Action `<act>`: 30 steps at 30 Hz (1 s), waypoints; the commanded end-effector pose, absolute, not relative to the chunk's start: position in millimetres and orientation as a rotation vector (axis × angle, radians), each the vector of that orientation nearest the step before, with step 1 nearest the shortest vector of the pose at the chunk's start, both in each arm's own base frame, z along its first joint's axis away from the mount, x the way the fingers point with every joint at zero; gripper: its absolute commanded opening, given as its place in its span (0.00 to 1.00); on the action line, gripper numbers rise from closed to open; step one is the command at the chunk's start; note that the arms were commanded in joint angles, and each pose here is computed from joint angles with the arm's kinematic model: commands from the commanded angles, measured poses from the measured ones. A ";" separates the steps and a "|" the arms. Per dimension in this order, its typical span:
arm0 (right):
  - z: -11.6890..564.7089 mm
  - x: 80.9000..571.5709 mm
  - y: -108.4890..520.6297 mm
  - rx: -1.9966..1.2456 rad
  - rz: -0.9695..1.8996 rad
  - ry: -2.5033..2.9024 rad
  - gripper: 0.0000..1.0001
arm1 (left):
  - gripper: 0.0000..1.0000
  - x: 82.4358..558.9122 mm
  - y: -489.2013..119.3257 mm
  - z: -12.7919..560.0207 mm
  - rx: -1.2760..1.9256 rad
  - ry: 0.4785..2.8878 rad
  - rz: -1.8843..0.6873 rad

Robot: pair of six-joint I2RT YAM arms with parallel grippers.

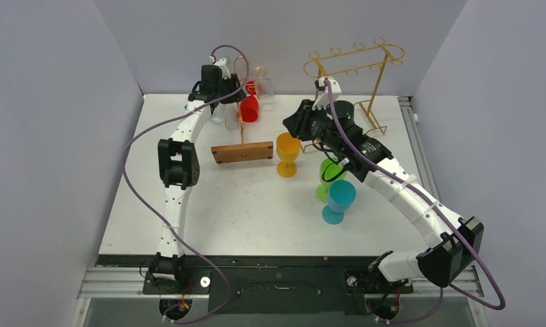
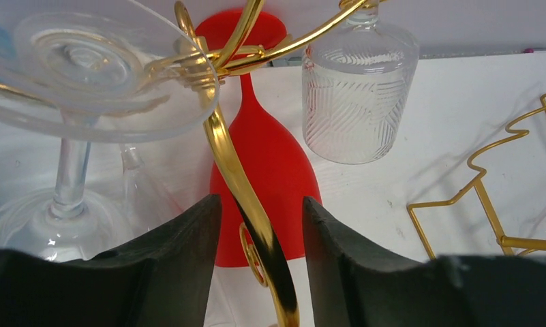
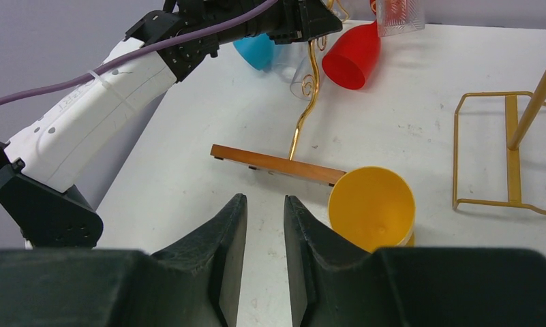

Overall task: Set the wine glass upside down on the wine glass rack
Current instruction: Adjust the wine rack at the center of the board.

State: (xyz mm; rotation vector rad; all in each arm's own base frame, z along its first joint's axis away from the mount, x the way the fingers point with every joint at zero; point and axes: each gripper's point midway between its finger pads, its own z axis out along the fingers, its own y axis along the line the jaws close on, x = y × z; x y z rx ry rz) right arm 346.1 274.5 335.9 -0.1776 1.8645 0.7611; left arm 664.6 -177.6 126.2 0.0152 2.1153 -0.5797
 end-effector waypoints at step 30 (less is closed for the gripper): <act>324.1 360.0 281.4 -0.247 0.761 1.875 0.05 | 0.00 636.0 -196.9 285.6 0.184 1.585 -0.900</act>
